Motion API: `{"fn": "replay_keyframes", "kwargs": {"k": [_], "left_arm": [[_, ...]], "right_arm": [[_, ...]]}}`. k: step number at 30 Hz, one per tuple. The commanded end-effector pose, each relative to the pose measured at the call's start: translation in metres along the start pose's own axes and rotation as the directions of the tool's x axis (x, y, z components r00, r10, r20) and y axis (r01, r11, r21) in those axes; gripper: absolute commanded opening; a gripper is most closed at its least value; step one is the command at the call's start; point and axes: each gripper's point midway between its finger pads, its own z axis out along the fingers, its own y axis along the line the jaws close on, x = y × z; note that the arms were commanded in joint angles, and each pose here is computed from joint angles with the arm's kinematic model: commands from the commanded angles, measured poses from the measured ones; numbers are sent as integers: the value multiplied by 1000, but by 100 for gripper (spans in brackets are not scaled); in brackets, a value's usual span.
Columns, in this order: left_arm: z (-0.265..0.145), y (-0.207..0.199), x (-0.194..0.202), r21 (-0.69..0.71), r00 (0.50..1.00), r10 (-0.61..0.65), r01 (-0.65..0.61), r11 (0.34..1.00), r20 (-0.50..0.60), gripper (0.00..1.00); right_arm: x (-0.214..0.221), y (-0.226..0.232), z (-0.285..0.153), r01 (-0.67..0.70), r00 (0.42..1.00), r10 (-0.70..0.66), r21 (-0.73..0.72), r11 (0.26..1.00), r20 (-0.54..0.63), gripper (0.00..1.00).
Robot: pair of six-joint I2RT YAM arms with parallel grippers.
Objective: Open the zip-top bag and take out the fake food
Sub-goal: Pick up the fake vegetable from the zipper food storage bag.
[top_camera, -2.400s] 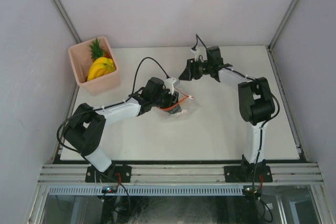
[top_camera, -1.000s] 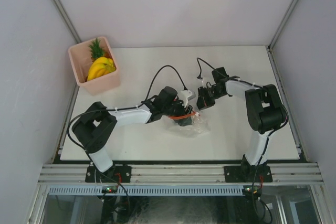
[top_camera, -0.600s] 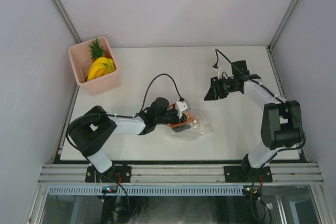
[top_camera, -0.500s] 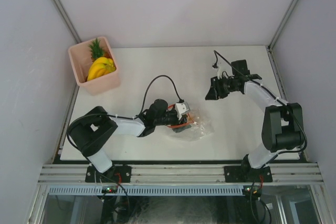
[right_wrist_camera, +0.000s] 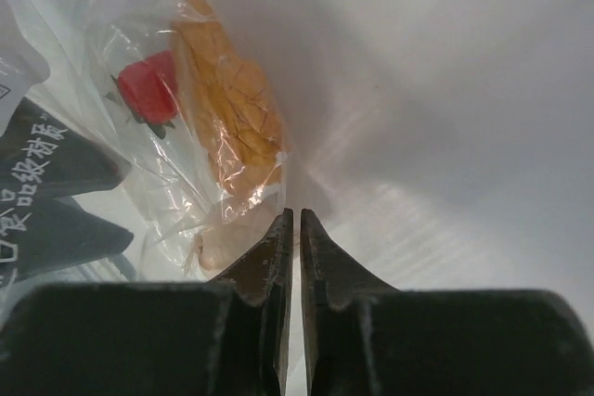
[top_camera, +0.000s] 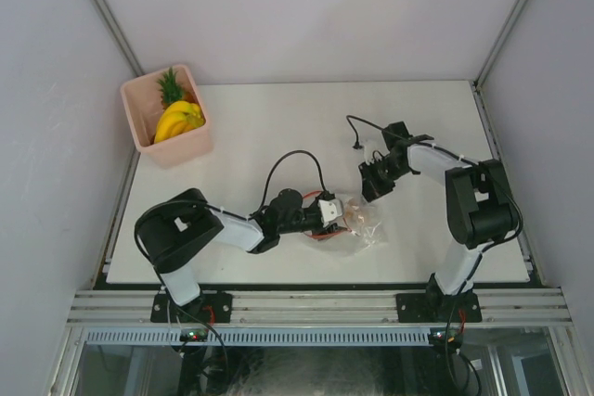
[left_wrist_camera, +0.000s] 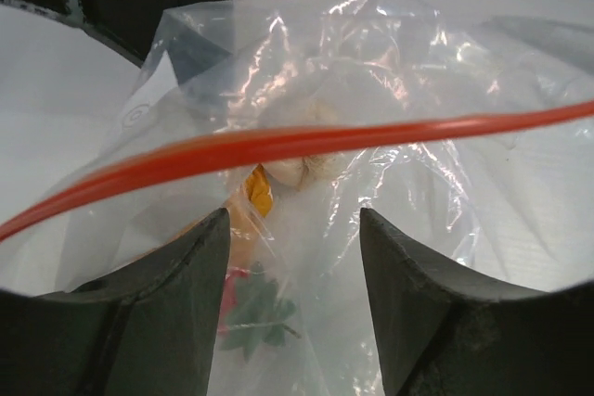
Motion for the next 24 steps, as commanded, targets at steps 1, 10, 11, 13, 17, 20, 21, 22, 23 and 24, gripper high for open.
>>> {"fn": "replay_keyframes", "kwargs": {"k": [1, 10, 11, 13, 17, 20, 21, 22, 23, 24], "left_arm": [[8, 2, -10, 9, 998, 44, -44, 999, 51, 60], [18, -16, -19, 121, 996, 3, -14, 993, 89, 38], [19, -16, -19, 125, 996, 0, -12, 992, 90, 35], [20, -17, -18, 130, 996, -1, -11, 991, 87, 35], [20, -17, -21, 121, 996, 4, -15, 993, 91, 47], [26, -13, -19, 75, 997, 26, -31, 997, 66, 57], [29, -11, -16, 60, 998, 36, -39, 997, 49, 59], [32, -9, -16, 43, 998, 44, -46, 998, 40, 60], [34, -8, -13, 28, 998, 50, -51, 998, 31, 61], [36, -8, -12, 13, 998, 54, -55, 998, 25, 62]], "right_arm": [[2, 14, 8, 42, 998, -44, -42, 998, -42, 5], [1, 37, 18, 34, 998, -41, -129, 991, -50, 4], [0, 37, 18, 36, 998, -43, -129, 991, -48, 4], [-2, 36, 16, 35, 998, -41, -128, 991, -39, 4], [-6, 40, 12, 30, 999, -33, -151, 988, -18, 4], [-3, 44, 16, 31, 999, -37, -162, 986, -34, 5], [-2, 45, 18, 31, 998, -38, -164, 986, -41, 4], [0, 46, 20, 30, 998, -39, -164, 986, -49, 5], [1, 46, 22, 32, 998, -41, -165, 986, -55, 5], [2, 47, 23, 31, 997, -41, -165, 986, -61, 4]]}}
